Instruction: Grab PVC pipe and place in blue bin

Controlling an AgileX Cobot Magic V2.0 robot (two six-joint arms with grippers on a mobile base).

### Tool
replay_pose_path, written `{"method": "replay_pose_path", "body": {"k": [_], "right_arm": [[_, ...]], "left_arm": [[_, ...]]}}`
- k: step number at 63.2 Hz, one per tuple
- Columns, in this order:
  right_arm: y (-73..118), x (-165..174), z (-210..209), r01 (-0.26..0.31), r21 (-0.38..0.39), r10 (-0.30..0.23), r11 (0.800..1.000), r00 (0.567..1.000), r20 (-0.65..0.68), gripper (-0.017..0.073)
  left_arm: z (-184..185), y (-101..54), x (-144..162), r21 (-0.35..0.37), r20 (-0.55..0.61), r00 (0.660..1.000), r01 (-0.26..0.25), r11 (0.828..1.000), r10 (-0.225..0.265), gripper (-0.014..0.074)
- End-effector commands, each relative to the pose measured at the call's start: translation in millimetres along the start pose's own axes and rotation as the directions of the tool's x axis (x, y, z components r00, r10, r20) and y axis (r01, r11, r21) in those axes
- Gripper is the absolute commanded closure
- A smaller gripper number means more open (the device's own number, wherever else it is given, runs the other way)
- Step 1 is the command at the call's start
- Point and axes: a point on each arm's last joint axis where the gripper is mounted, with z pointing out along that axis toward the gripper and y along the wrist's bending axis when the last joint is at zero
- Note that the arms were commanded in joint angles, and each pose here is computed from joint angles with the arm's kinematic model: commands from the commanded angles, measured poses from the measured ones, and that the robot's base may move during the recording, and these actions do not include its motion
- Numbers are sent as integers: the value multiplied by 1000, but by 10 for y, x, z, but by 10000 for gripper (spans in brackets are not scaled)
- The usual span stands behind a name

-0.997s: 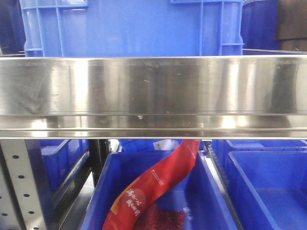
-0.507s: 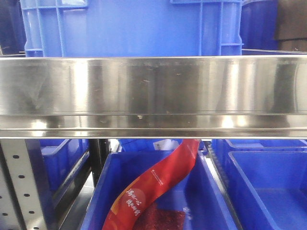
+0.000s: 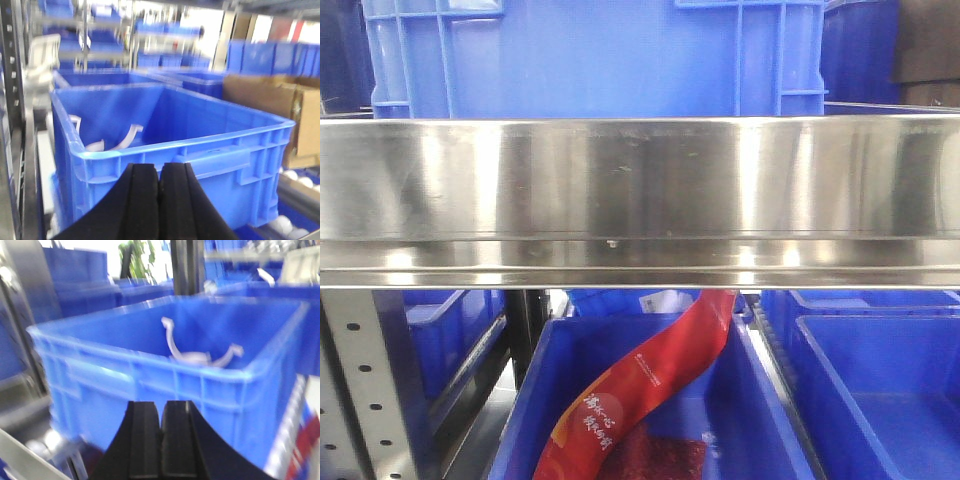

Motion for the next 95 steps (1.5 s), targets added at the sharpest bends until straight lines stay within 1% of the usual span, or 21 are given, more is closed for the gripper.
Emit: {"method": "replay_pose_path", "body": {"k": [1, 15, 43, 55, 67, 73, 76, 78, 79, 82, 85, 95], "right_arm": [[17, -88, -42, -7, -20, 9, 1000, 996, 87, 728], [33, -149, -60, -5, -38, 11, 999, 989, 150, 728], [35, -158, -62, -5, -40, 12, 999, 987, 159, 728], [29, -134, -58, -6, -33, 11, 999, 991, 134, 728], [4, -20, -83, -10, -25, 13, 1000, 994, 111, 728], [-65, 88, -184, -41, 3, 40, 999, 990, 136, 728], [-112, 159, -260, -88, 21, 84, 996, 983, 161, 728], [-156, 226, -318, -98, 47, 89, 994, 981, 170, 728], [-178, 280, -341, -93, 62, 82, 994, 983, 164, 728], [-255, 395, -449, -37, 128, 16, 991, 986, 165, 728], [-309, 506, -529, -4, 175, -25, 985, 987, 158, 728], [-429, 852, -784, -4, 289, -46, 957, 985, 165, 728]], "left_arm": [[-35, -11, 6, 17, 70, 998, 3, 1000, -4, 704], [-34, -10, 14, 17, 68, 998, 3, 1000, -4, 704], [-34, -11, 9, 17, 72, 997, 2, 1000, -4, 704], [-34, -11, 9, 17, 72, 997, 2, 1000, -4, 704], [-34, -11, 9, 17, 72, 997, 2, 1000, -4, 704], [-34, -12, 7, 18, 74, 997, 2, 1000, -4, 704], [-34, -12, 7, 18, 74, 997, 2, 1000, -4, 704], [-34, -12, 7, 18, 74, 997, 2, 1000, -4, 704], [-34, -12, 7, 18, 74, 997, 2, 1000, -4, 704], [-34, -12, 7, 18, 74, 997, 2, 1000, -4, 704], [-34, -12, 7, 18, 74, 997, 2, 1000, -4, 704], [-35, -12, 6, 18, 76, 997, 2, 1000, -4, 704]]}}
